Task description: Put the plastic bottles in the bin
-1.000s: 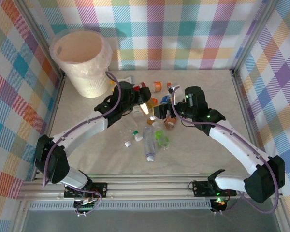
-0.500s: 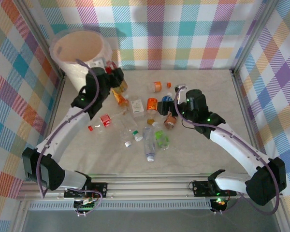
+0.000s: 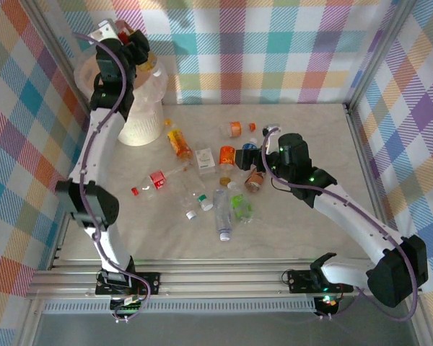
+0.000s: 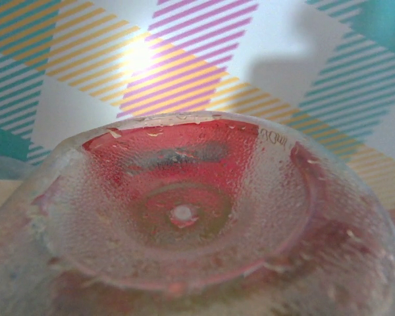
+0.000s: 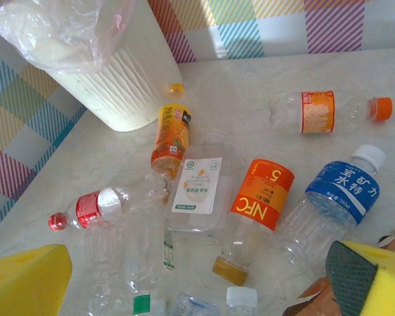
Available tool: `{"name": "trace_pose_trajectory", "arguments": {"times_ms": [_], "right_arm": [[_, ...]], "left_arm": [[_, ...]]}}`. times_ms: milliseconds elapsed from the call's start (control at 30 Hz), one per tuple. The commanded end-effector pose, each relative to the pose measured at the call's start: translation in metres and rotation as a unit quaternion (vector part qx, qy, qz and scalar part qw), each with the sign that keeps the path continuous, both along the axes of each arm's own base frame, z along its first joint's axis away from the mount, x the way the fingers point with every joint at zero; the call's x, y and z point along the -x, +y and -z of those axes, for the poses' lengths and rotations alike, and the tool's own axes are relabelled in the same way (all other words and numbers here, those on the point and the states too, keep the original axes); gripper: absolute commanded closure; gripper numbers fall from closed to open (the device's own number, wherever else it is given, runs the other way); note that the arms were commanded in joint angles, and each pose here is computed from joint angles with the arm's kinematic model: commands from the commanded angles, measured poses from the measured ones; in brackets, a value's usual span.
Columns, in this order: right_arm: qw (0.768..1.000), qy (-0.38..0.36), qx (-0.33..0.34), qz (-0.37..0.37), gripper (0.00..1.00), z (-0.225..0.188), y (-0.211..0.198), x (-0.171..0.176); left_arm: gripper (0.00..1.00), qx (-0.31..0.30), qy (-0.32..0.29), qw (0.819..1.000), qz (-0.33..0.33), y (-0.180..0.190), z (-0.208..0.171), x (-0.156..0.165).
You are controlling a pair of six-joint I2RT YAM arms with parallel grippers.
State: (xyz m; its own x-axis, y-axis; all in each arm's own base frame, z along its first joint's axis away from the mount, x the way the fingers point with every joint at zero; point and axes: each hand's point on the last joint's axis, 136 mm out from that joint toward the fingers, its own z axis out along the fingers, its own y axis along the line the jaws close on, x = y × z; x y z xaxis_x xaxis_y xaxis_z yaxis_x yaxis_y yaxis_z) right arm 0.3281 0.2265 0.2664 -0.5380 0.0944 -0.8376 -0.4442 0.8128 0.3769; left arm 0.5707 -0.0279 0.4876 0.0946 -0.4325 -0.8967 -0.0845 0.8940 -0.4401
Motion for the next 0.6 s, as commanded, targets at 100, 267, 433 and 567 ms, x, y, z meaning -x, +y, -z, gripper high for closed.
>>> {"name": "trace_pose_trajectory", "arguments": {"times_ms": [100,267,433,567], "right_arm": [[1.000,-0.017,0.002,-0.002,0.00,-0.012,-0.001,0.002],[1.000,-0.004,0.016,0.002,0.00,-0.005,-0.005,0.005],[1.000,0.003,0.024,0.008,0.00,0.002,-0.007,0.004],[1.000,0.006,0.027,0.006,0.00,0.005,-0.004,0.000]], "left_arm": [[0.37,-0.027,0.002,0.994,-0.104,0.042,0.018,-0.029],[0.37,-0.030,0.037,0.987,-0.152,0.075,0.046,-0.052],[0.36,-0.034,0.084,0.989,-0.120,0.080,0.075,-0.068],[0.36,-0.056,0.136,0.986,-0.078,0.071,0.108,-0.074]]}}
